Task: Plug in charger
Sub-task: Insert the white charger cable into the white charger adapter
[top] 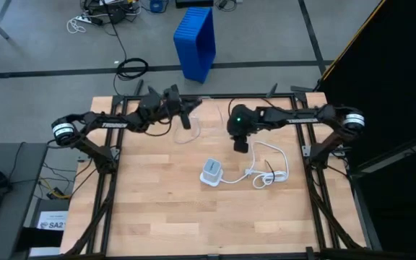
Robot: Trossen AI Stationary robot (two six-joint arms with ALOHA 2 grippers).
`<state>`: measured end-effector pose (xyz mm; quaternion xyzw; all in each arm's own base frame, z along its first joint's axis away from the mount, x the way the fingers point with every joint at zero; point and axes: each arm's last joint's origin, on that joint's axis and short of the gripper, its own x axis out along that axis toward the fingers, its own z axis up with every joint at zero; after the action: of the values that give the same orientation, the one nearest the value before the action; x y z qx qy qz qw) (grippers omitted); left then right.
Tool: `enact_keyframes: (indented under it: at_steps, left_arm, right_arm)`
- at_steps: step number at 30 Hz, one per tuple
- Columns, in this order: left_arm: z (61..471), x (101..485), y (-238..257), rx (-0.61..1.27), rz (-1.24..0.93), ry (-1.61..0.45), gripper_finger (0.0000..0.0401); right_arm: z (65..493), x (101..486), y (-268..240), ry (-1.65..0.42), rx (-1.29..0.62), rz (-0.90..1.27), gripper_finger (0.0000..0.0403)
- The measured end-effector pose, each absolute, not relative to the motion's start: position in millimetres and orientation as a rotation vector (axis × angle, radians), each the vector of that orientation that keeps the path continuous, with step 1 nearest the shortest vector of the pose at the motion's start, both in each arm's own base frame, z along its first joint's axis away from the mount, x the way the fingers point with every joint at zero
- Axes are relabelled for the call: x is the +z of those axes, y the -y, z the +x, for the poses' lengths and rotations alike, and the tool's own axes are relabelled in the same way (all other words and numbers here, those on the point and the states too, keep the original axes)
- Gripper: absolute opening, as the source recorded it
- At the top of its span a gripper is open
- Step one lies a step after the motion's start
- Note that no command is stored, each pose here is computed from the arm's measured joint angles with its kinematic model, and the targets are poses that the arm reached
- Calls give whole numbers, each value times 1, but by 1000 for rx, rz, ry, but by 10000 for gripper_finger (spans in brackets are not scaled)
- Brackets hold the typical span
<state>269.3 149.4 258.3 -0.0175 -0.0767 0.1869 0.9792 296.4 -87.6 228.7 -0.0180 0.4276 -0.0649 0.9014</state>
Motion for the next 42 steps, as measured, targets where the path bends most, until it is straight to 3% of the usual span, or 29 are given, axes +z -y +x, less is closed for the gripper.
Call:
enact_keyframes:
  at_steps: [9,20,24,29,39,42]
  left_arm:
    - [276,277,-149,361,-71,219,1]
    - [286,277,-125,18,-124,188,1]
    - [287,277,-122,1,-105,185,1]
    - [290,277,-114,-25,-77,183,1]
    - [307,264,-92,-103,-33,172,1]
    - [314,260,-87,-122,-20,211,1]
  right_arm:
    - [319,262,81,-484,-31,-87,109]
    - [306,270,125,-444,-337,-109,109]
    - [301,279,134,-362,-256,-82,109]
    - [304,259,114,-274,-94,-86,109]
    - [275,213,77,97,-48,-113,109]
    - [271,210,70,125,-30,-103,109]
